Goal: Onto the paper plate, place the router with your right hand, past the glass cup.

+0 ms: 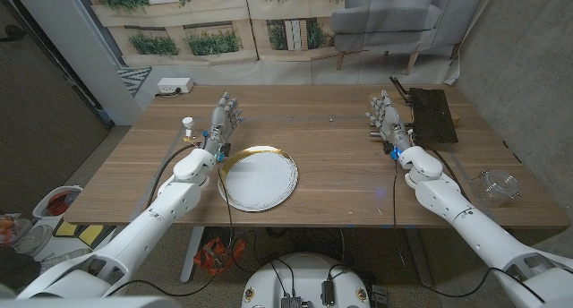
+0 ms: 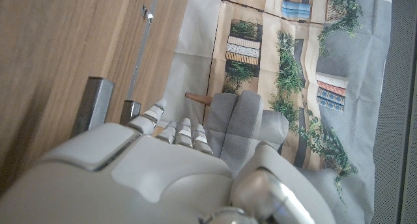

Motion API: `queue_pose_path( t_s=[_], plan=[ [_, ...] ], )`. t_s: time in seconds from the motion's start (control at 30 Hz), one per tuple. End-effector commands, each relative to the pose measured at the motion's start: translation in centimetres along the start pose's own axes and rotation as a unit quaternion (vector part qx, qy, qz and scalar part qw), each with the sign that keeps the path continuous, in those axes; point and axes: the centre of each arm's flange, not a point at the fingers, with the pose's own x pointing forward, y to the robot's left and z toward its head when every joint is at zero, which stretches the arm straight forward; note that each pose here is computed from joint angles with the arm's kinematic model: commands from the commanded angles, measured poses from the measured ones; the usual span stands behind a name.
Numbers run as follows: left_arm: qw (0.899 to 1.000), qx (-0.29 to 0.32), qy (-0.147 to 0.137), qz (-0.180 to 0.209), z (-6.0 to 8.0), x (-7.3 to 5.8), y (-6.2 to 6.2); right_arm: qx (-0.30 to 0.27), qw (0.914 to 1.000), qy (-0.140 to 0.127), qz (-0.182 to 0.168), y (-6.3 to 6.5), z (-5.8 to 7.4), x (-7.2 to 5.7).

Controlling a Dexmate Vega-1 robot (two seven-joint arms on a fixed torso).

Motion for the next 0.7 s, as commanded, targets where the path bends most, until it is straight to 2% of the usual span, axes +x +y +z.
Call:
queue_pose_path(
  t_s=[0.03,0.7],
  plan=[
    [1.0,-0.004,-0.003,0.004,0.25,-0.04,0.26,0.001,1.0,0.002,-0.006,0.05,-0.21,-0.12],
    [1.0,-0.003,0.001,0.004,0.02,0.35,0.16,0.0,0.9999,-0.013,0.007,0.25,0.71,0.24]
  ],
)
